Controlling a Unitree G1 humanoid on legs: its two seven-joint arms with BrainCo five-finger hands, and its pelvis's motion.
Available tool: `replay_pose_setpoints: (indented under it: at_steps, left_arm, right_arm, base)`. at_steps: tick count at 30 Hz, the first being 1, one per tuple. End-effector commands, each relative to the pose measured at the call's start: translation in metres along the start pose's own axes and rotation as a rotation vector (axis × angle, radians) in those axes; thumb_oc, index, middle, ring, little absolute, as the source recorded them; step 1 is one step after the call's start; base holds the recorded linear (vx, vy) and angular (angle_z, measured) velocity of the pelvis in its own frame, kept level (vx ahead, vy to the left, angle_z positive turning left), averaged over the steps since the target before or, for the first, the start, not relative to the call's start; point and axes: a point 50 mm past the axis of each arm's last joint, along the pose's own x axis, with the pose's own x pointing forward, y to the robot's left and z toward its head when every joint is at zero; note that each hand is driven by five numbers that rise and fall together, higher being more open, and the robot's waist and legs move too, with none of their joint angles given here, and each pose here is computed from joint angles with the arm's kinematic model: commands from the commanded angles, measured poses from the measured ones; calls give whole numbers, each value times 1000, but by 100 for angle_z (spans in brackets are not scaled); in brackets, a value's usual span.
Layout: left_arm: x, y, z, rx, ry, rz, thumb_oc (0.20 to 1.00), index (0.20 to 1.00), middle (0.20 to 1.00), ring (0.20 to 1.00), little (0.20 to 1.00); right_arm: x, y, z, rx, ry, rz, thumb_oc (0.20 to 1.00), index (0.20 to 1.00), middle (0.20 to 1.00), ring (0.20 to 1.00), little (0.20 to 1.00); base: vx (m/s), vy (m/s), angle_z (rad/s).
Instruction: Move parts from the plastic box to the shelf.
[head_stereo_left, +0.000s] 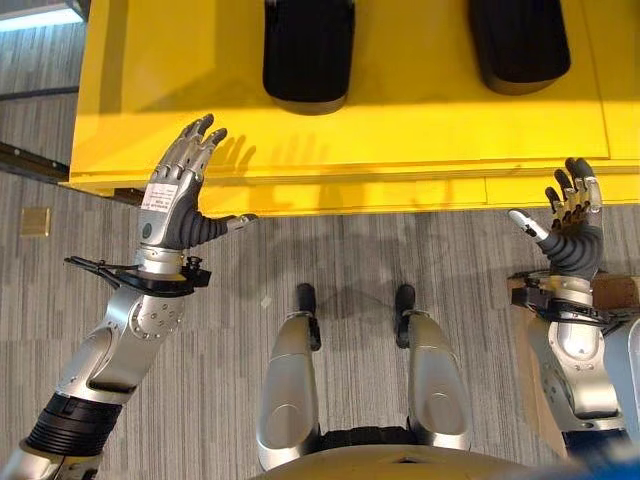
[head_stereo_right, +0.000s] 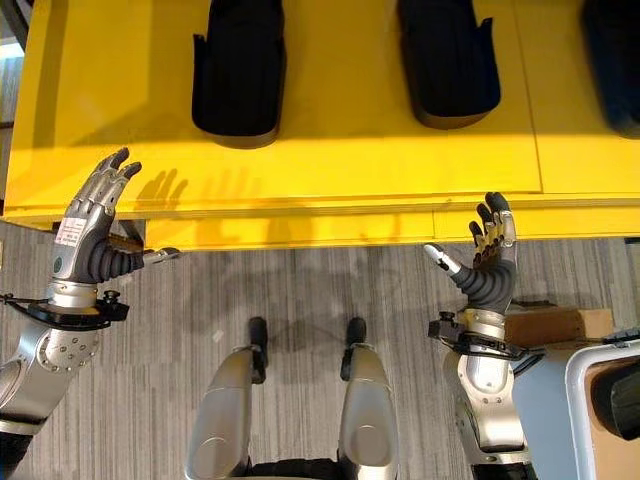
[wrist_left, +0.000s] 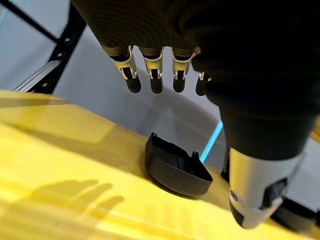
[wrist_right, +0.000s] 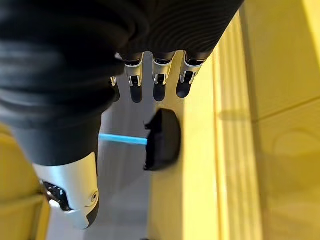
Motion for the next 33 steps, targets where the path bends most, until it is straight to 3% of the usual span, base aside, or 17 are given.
replay_pose_setpoints:
  at_steps: [1,6,21,33]
  left_arm:
    - [-2,-3,-6,58,11,7,1000,1000,1000,1000,1000]
    - [1,-19,-12,5,75,-14,1000,1000,1000,1000,1000]
    - [36,-48,-3,-46,17,-178,1000,1000,1000,1000,1000]
    - [44,-73,-1,-87,31,-294,1000,1000,1000,1000,1000]
  right_arm:
    - [5,-1,23,31,-139,-13,1000,1000,1000,1000,1000]
    - [1,-2,18,38,-109,-28,1000,1000,1000,1000,1000]
    - [-6,-2,14,51,-48,14,1000,1000,1000,1000,1000]
    - [-9,-1,14,53,-34,38,1000,1000,1000,1000,1000]
  base:
    - [6,11,-8]
    - [1,5,-5]
    - [14,1,-6]
    - [4,1,-2]
